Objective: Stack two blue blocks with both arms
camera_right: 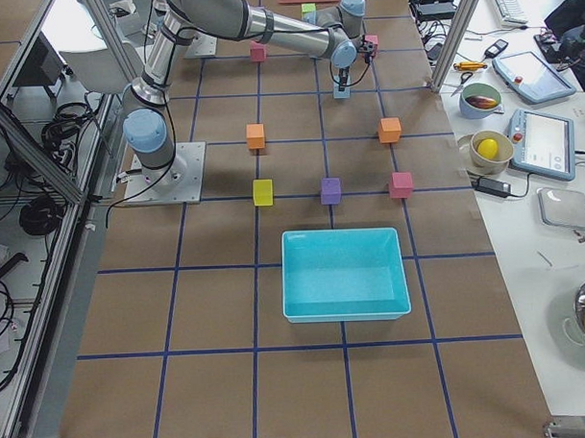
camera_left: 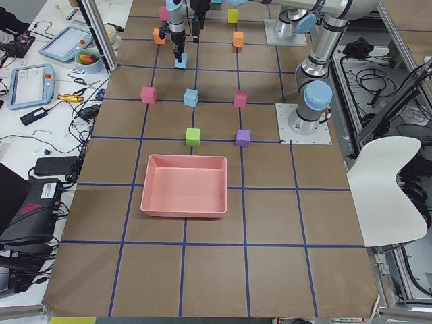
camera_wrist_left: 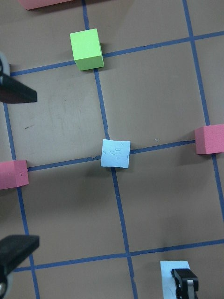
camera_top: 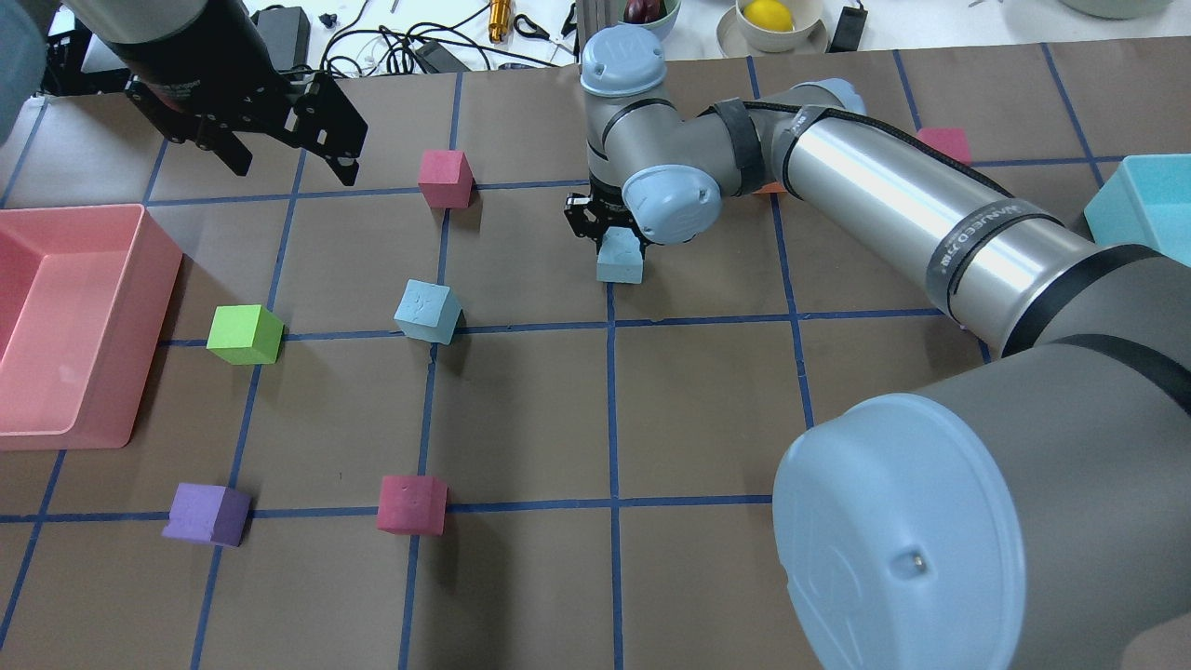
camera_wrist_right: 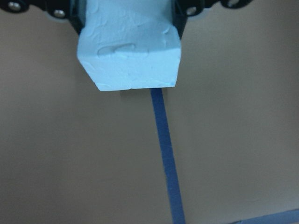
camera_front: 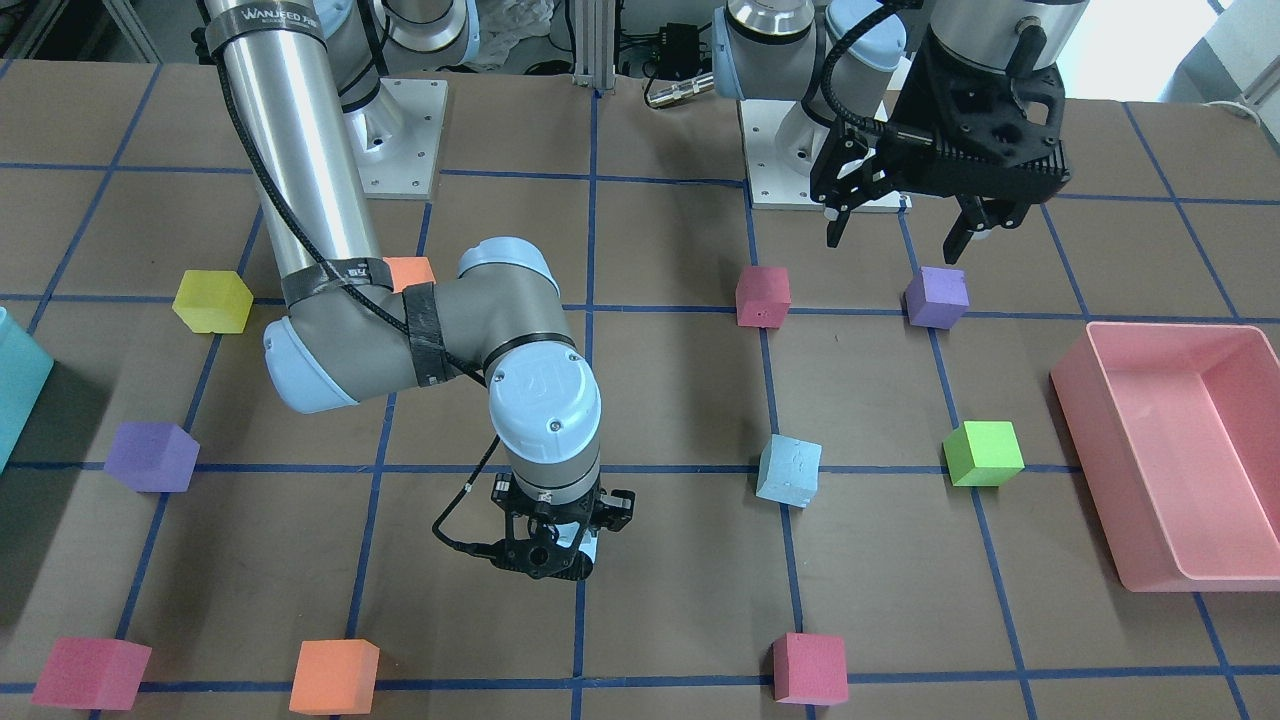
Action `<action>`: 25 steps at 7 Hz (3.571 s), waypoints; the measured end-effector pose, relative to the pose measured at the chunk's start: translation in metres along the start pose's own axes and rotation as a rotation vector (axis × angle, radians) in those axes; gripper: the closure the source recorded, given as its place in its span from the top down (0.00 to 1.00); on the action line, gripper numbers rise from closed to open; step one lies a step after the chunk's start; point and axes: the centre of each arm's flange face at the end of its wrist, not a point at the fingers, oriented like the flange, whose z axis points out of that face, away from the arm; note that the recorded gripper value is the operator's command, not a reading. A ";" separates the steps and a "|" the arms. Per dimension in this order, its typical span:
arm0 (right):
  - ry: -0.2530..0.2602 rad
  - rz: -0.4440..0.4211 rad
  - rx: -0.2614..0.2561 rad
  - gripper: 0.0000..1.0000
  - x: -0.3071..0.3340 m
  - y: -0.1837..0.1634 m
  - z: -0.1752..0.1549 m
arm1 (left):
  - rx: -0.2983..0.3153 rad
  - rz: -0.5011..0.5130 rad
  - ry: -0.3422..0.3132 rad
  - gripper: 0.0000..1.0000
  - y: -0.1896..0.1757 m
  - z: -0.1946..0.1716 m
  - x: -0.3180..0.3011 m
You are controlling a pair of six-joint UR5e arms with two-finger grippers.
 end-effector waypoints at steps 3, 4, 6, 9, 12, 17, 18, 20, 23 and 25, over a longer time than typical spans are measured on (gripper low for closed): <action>-0.001 0.002 -0.017 1.00 -0.008 0.007 0.008 | -0.024 0.006 -0.002 1.00 -0.007 0.016 -0.001; 0.000 -0.005 -0.018 1.00 -0.008 0.008 0.009 | -0.052 0.005 0.005 1.00 -0.013 0.036 -0.002; 0.005 -0.011 -0.024 1.00 -0.005 0.009 0.009 | -0.109 0.003 0.014 1.00 -0.036 0.103 -0.007; -0.003 0.039 0.005 1.00 0.042 -0.012 -0.053 | -0.181 -0.007 0.022 1.00 -0.065 0.193 -0.012; 0.013 0.026 -0.019 1.00 0.158 0.006 -0.169 | -0.162 -0.006 0.018 1.00 -0.068 0.286 -0.012; 0.003 -0.042 0.008 1.00 0.209 0.069 -0.231 | -0.138 -0.004 0.022 0.00 -0.035 0.365 -0.005; -0.002 -0.052 0.022 1.00 0.211 0.075 -0.240 | -0.125 -0.007 0.021 0.00 -0.041 0.361 -0.006; -0.001 -0.068 0.045 1.00 0.214 0.081 -0.252 | -0.093 -0.020 0.014 0.00 -0.055 0.342 -0.004; 0.011 -0.103 0.019 1.00 0.222 0.090 -0.258 | -0.091 -0.127 0.027 0.00 -0.104 0.283 0.056; 0.016 -0.153 -0.002 1.00 0.227 0.094 -0.260 | -0.091 -0.193 0.086 0.00 -0.131 0.254 0.116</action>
